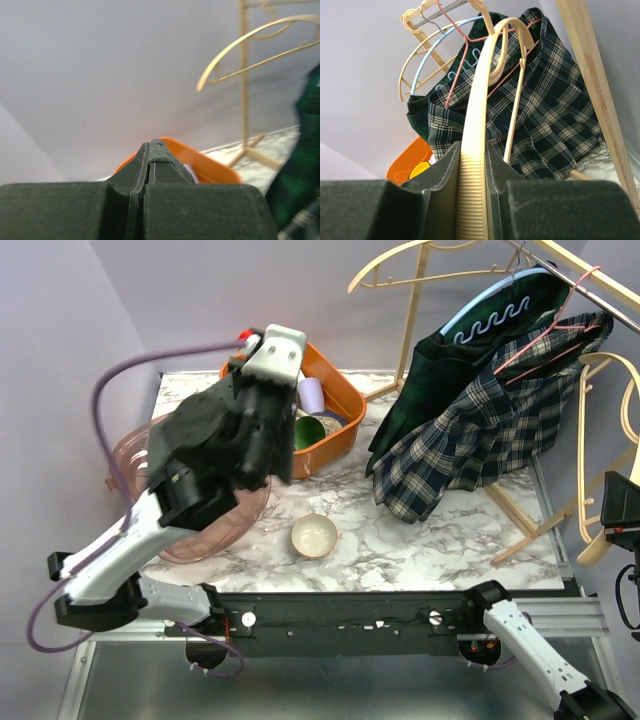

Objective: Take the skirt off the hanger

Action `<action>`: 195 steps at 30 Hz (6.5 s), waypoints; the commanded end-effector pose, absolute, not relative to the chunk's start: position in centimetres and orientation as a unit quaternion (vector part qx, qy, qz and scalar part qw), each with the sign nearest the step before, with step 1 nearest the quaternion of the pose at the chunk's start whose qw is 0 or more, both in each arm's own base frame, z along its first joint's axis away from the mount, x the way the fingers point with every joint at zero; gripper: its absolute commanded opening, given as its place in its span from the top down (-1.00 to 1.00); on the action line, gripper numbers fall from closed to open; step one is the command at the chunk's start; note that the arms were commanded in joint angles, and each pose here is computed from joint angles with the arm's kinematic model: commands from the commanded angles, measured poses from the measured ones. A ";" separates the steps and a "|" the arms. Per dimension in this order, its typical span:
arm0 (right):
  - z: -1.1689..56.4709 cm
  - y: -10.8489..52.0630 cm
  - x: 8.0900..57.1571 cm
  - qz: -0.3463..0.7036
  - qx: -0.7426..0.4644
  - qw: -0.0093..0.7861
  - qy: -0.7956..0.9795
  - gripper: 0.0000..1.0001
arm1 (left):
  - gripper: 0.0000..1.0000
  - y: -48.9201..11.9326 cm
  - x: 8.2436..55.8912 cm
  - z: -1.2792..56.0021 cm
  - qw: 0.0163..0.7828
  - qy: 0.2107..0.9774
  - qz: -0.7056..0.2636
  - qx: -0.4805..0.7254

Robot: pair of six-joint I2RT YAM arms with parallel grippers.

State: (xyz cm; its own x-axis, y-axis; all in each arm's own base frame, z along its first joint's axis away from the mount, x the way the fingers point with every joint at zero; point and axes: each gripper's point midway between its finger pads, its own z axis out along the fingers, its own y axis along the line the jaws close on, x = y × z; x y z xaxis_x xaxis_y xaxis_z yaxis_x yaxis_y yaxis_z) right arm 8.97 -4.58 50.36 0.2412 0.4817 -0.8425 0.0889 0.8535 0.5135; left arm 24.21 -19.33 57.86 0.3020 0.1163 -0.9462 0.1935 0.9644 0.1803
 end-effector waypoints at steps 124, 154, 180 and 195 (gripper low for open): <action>49.6 -6.5 19.1 -0.010 0.345 0.734 0.585 0.99 | -0.98 -8.7 31.9 31.7 0.626 0.753 -0.191 -0.063; 53.7 -5.9 17.5 0.042 0.335 0.748 0.571 0.99 | -0.97 -9.1 32.0 31.5 0.624 0.753 -0.200 -0.062; 48.6 -6.6 19.5 -0.041 0.354 0.696 0.623 0.33 | -0.98 -10.0 31.9 31.4 0.615 0.756 -0.219 -0.048; 50.5 0.3 14.3 0.110 0.106 0.690 0.707 -0.64 | -0.97 -10.8 30.8 32.8 0.623 0.743 -0.243 -0.022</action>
